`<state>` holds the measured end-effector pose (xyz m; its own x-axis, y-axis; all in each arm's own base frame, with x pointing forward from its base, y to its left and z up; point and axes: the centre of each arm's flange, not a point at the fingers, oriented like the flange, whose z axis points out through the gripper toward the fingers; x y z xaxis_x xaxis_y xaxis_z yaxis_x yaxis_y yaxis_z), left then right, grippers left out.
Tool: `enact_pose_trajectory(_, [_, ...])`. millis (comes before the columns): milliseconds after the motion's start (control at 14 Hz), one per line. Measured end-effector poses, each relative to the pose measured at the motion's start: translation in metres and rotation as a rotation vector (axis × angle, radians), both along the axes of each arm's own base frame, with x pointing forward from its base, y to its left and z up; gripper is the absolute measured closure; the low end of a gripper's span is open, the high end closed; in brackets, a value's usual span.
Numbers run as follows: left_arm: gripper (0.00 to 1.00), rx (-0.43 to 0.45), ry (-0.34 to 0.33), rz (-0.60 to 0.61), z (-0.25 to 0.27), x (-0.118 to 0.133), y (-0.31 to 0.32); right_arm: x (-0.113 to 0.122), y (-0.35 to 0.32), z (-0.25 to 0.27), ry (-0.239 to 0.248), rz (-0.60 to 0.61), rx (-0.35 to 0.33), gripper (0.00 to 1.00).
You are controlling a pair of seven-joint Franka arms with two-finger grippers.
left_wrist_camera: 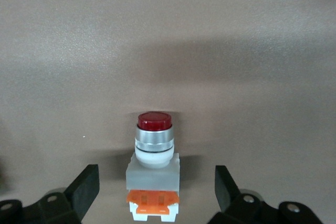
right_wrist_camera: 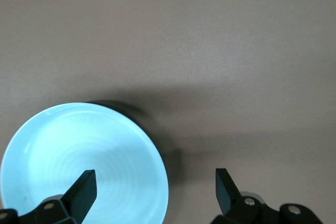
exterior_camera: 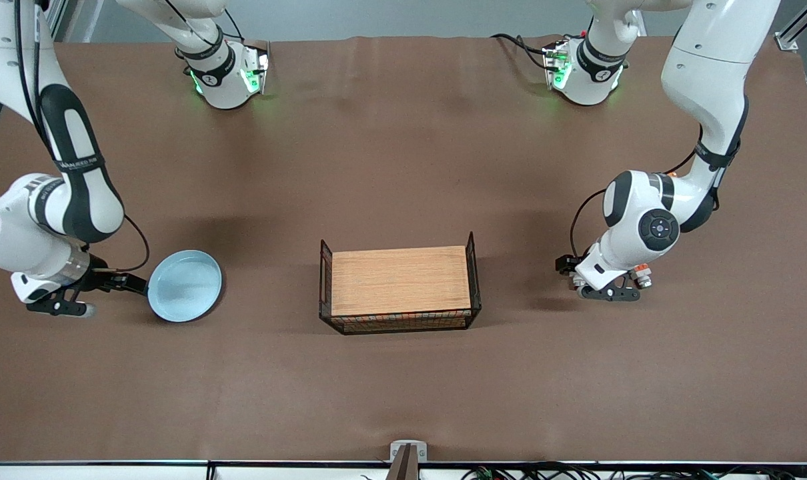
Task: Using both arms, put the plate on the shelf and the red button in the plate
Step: 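Grasp the red button with the left gripper while the right gripper grips the plate rim, then lift the plate with the right gripper and carry it over the basket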
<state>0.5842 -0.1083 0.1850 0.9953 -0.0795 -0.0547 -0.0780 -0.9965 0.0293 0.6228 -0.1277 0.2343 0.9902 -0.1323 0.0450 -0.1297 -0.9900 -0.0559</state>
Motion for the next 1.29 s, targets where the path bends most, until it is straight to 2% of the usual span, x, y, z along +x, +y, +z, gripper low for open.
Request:
enact_pose_trajectory(71, [0.09, 0.0, 0.001, 0.0, 0.0, 0.0, 0.0, -0.001, 0.0, -0.009, 0.005, -0.007, 0.006, 0.0])
enact_pose_trajectory(143, [0.1, 0.0, 0.001, 0.0, -0.001, 0.0, 0.0, -0.002, 0.001, -0.017, 0.013, -0.009, 0.009, 0.0])
enact_pose_trajectory(286, [0.25, 0.0, 0.003, 0.0, -0.002, 0.0, 0.0, -0.003, 0.003, -0.028, 0.028, -0.01, 0.015, 0.0])
enact_pose_trajectory(357, [0.25, 0.0, 0.004, 0.0, -0.002, -0.001, 0.0, -0.004, 0.004, -0.032, 0.035, -0.011, 0.016, 0.0])
enact_pose_trajectory(500, [0.43, 0.001, 0.006, 0.0, -0.003, -0.001, 0.0, -0.008, 0.004, -0.039, 0.048, -0.011, 0.02, 0.0])
enact_pose_trajectory(571, [0.49, 0.001, 0.006, 0.0, -0.004, -0.001, 0.0, -0.009, 0.005, -0.041, 0.053, -0.011, 0.021, 0.0])
enact_pose_trajectory(643, [0.49, 0.001, 0.006, 0.0, -0.004, -0.001, 0.0, -0.011, 0.005, -0.043, 0.058, -0.011, 0.022, 0.0])
enact_pose_trajectory(714, [0.56, 0.0, 0.005, 0.0, -0.004, -0.001, 0.0, -0.013, 0.005, -0.045, 0.062, -0.012, 0.022, 0.0])
enact_pose_trajectory(1000, [0.59, 0.001, 0.004, 0.009, -0.003, 0.0, 0.0, -0.021, 0.008, -0.057, 0.052, -0.012, 0.014, 0.03])
enact_pose_trajectory(1143, [0.59, 0.001, 0.003, 0.015, -0.003, 0.0, 0.0, -0.023, 0.011, -0.059, 0.055, -0.008, 0.015, 0.08])
enact_pose_trajectory(1286, [0.59, 0.001, 0.002, 0.02, -0.003, 0.0, 0.0, -0.023, 0.013, -0.059, 0.057, -0.005, 0.016, 0.28])
